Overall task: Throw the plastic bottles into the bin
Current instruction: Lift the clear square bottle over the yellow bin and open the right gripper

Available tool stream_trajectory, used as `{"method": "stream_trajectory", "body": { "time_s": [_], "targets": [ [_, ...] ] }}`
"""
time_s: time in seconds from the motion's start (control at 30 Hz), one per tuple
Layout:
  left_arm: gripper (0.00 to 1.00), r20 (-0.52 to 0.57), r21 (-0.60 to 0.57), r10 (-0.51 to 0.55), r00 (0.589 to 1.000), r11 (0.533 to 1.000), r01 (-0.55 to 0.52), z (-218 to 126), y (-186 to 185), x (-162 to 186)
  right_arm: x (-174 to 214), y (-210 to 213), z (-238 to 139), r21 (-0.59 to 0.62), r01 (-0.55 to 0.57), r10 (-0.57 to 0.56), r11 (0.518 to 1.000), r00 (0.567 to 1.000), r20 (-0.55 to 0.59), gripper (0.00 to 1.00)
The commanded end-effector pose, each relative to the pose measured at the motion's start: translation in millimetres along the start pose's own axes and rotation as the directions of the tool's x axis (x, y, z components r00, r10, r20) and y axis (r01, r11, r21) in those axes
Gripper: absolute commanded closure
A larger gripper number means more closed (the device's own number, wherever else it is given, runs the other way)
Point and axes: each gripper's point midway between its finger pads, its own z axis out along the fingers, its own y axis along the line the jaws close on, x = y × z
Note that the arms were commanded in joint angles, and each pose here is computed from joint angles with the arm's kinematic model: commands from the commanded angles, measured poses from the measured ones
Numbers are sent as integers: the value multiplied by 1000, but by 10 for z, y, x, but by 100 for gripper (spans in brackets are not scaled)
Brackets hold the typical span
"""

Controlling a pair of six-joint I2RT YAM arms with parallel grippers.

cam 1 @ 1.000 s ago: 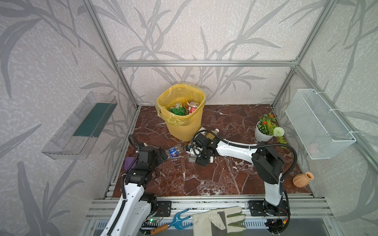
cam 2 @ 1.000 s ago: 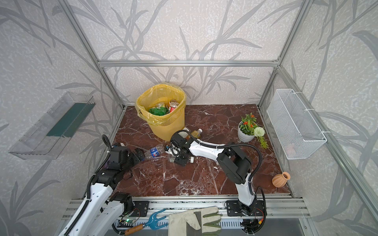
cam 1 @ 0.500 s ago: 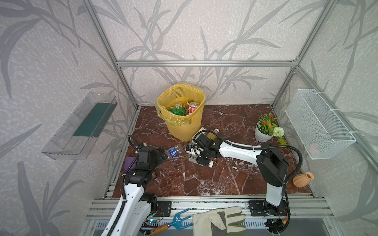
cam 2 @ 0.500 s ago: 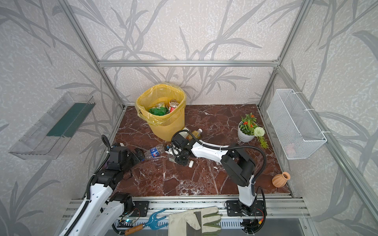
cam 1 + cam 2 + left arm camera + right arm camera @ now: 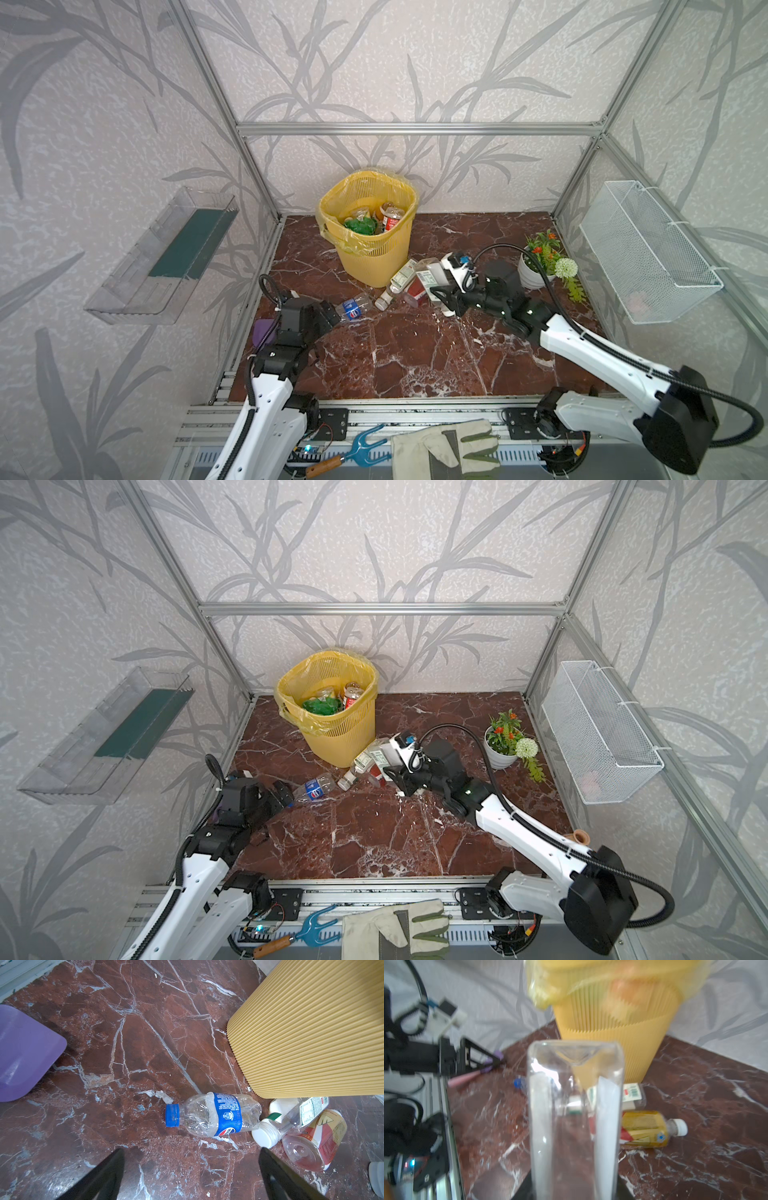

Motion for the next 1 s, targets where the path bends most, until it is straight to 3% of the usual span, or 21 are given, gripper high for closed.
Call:
{"method": "stream_trajectory", "body": {
  "time_s": [0.0,0.23,0.37,0.47,0.53,0.57,0.6,0.77,0.97],
  "targets": [
    [1,22,1,3,1000,1000,-3,-45,-20,-78,-549,73,-213,-54,-78,88,996,971,224,67],
    [1,4,23,16,1000,1000,-16,-28,-96,-87,-1262,9,-144,-110,-124,154,986,929,336,67],
    [1,-14,17,22,1000,1000,-22,-9,-111,-82,-1943,31,223,-206,-161,227,965,908,353,68],
    [1,-33,15,65,997,998,-64,-27,-150,-102,-2329,87,649,-299,-217,303,929,912,278,65],
    [1,-31,-1,69,997,998,-69,-35,-142,-132,-2282,0,1032,-274,-269,325,923,928,182,57],
    [1,-33,-2,74,997,997,-74,-43,-150,-140,-2309,-63,1107,-253,-287,336,924,925,179,47],
    [1,-34,0,76,997,997,-76,-49,-159,-145,-2311,-142,1150,-232,-313,356,921,917,180,38],
    [1,-42,12,82,996,997,-81,-65,-172,-128,-2437,-411,1109,-193,-361,400,912,888,226,15],
    [1,-30,-5,132,991,991,-132,-133,-139,-155,-2658,-491,660,-164,-327,363,931,877,313,7]
  ]
}}
